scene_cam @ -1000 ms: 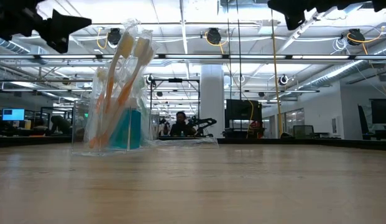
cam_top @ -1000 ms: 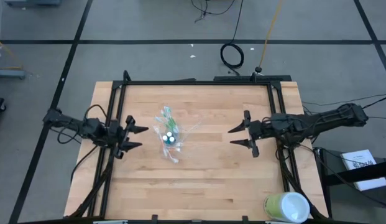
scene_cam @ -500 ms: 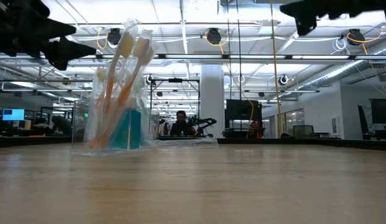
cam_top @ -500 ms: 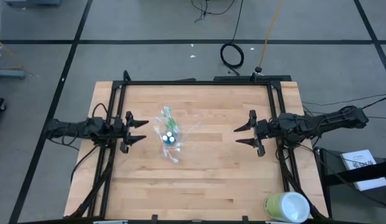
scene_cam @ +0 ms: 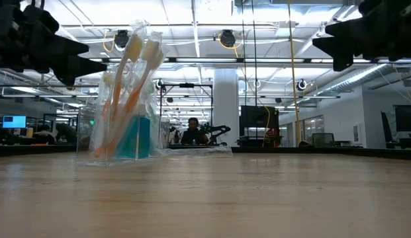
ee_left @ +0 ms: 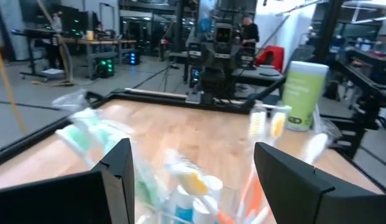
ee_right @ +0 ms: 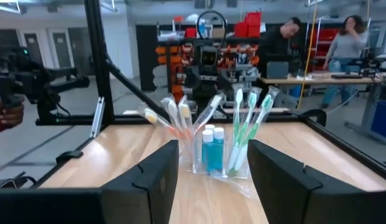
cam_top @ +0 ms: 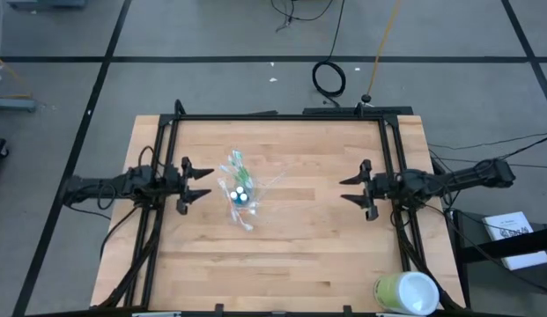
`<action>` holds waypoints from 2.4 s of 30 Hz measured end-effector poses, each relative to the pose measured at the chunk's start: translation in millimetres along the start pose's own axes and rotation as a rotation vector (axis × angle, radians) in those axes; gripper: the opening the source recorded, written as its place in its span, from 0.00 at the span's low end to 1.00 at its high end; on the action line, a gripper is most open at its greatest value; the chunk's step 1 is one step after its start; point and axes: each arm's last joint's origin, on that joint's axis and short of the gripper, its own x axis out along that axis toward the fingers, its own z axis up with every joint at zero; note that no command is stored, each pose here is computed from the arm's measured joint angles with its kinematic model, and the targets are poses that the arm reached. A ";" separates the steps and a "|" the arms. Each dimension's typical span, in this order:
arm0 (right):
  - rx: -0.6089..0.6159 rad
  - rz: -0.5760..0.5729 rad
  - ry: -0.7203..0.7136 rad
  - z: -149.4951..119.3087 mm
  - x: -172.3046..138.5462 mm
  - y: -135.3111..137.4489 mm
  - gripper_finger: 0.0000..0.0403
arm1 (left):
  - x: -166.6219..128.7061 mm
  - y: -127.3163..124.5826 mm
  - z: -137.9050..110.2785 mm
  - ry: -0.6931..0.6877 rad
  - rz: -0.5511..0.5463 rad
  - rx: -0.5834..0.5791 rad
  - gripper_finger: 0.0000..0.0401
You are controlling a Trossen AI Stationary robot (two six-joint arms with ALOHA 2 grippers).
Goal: Pick & Place toothbrushing station
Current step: Return to Home Position
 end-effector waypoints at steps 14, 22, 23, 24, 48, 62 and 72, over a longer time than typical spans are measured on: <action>-0.022 -0.114 -0.051 -12.1 -17.9 -6.2 0.45 | 0.1 9.7 -1.0 0.004 0.064 0.011 0.58; -0.065 -0.177 -0.027 -15.4 -27.0 -9.3 0.45 | 0.0 11.6 -1.2 0.004 0.083 -0.013 0.58; -0.070 -0.181 -0.025 -15.6 -27.1 -9.4 0.45 | 0.0 11.6 -1.2 0.004 0.083 -0.016 0.58; -0.075 -0.184 -0.014 -16.4 -27.1 -9.6 0.45 | 0.0 11.6 -1.3 0.004 0.083 -0.017 0.58; -0.006 -0.197 0.055 -23.6 -22.9 -10.8 0.45 | 0.2 11.6 -0.2 -0.014 0.084 0.015 0.58; -0.004 -0.196 0.048 -23.2 -22.8 -10.8 0.45 | 0.2 11.6 0.1 -0.016 0.084 0.009 0.58; -0.004 -0.196 0.048 -23.1 -22.8 -10.8 0.45 | 0.1 11.5 0.5 -0.018 0.084 0.009 0.58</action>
